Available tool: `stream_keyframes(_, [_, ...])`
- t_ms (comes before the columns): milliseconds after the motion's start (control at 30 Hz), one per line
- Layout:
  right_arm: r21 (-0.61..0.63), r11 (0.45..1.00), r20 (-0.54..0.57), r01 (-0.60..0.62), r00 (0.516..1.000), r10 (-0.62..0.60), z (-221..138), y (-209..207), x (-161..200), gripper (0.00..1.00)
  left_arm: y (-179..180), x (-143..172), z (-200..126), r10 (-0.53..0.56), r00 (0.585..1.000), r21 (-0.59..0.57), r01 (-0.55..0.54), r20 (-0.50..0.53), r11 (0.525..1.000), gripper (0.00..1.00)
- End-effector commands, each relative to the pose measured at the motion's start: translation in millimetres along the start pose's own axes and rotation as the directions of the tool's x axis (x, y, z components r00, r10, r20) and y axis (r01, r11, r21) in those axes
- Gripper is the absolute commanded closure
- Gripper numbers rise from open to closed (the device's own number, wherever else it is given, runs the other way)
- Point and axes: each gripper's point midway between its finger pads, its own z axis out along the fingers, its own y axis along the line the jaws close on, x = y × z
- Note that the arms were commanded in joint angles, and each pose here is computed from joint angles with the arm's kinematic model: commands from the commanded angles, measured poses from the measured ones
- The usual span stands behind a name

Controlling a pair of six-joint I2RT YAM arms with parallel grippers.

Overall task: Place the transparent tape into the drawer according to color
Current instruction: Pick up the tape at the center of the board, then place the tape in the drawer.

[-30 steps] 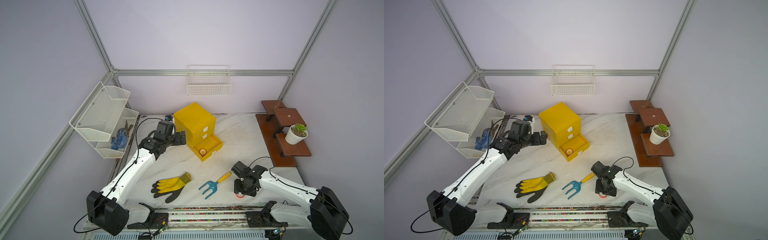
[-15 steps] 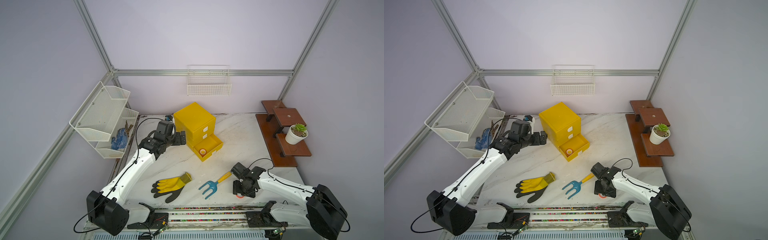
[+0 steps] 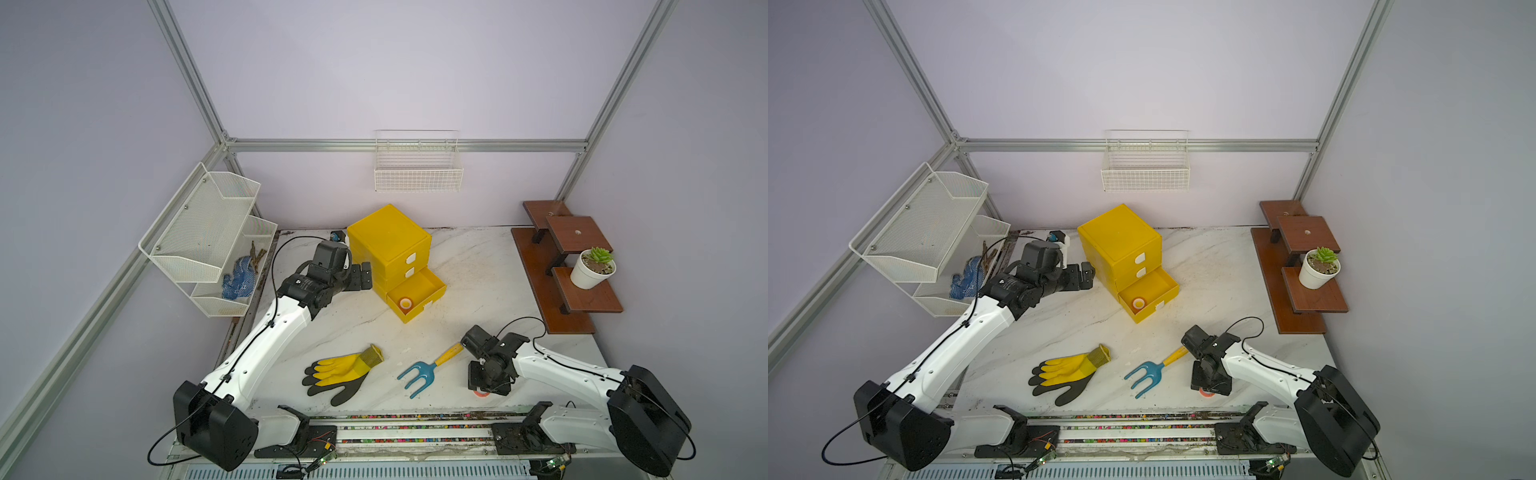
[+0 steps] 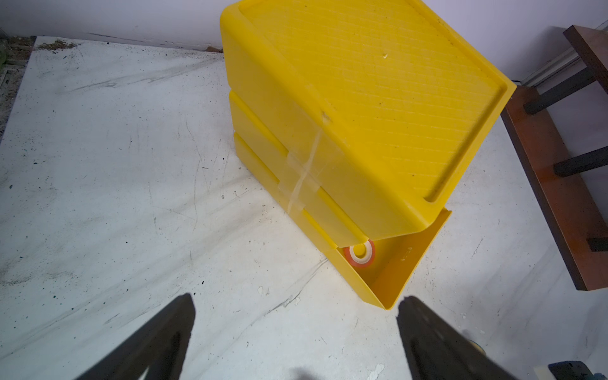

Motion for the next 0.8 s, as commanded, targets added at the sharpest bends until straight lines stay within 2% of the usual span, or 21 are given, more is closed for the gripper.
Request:
stream_keyframes(0, [-0.121,0.991,0.085,0.049,0.996,-0.039,-6,31,-23,0.48,0,-6,2,-0.003,1.000,0.004,0.003,0.024,1.000,0.00])
stream_keyframes(200, [-0.228,0.967,0.254,0.114,0.966,-0.054,-52,55,-50,0.48,1,-6,3,-0.002,1.000,0.000,0.002,0.021,1.000,0.00])
stream_keyframes(333, [-0.332,0.920,0.375,0.208,0.924,-0.073,-90,85,-70,0.47,0,-4,5,-0.003,1.000,0.000,0.003,0.015,1.000,0.00])
stream_keyframes(500, [-0.448,0.829,0.536,0.335,0.843,-0.051,-129,131,-101,0.47,2,-4,6,0.000,1.000,-0.010,0.000,0.015,1.000,0.00])
stream_keyframes(767, [-0.432,0.793,0.714,0.430,0.700,0.009,-167,187,-167,0.47,5,-2,9,0.004,1.000,-0.022,-0.004,0.008,1.000,0.00])
